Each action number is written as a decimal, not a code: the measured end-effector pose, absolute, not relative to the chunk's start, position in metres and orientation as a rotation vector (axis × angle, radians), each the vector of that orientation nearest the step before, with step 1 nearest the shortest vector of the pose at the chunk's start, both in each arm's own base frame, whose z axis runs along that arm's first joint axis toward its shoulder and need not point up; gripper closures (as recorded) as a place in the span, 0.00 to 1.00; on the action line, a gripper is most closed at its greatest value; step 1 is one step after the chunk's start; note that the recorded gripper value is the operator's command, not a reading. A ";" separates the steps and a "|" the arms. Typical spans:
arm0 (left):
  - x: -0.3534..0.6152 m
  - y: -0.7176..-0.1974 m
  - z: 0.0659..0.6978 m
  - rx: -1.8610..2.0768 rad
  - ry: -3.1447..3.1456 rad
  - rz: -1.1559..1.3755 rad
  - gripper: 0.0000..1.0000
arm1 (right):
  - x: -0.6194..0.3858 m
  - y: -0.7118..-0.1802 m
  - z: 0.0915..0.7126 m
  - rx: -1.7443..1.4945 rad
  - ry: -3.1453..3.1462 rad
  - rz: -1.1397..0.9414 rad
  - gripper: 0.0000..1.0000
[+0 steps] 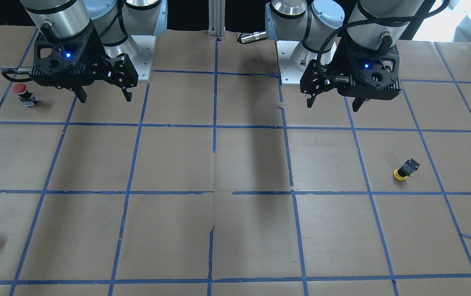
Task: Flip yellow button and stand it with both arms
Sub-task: 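Move the left gripper toward the yellow-capped button lying on its side, then lower the left gripper over the yellow button's base and close on it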
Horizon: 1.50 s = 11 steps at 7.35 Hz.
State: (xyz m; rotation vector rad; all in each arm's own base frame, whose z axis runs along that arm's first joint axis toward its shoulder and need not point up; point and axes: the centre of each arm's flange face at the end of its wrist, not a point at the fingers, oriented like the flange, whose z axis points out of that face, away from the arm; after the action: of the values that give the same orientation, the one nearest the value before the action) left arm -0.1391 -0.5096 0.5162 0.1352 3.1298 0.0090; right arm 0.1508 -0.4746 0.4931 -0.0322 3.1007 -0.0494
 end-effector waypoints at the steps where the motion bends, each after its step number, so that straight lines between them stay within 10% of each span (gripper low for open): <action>1: -0.139 -0.509 0.517 0.137 3.130 0.009 0.00 | 0.151 -0.474 0.494 -0.031 3.102 -0.050 0.00; 11: 0.054 -0.527 0.415 0.610 3.096 0.141 0.00 | 0.150 -0.473 0.495 -0.029 3.110 -0.051 0.00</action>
State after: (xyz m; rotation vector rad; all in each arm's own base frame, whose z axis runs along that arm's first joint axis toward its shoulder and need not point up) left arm 0.0535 -0.5273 0.4145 0.6104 3.0962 0.1413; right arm 0.1497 -0.4729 0.4952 -0.0291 3.1098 -0.0513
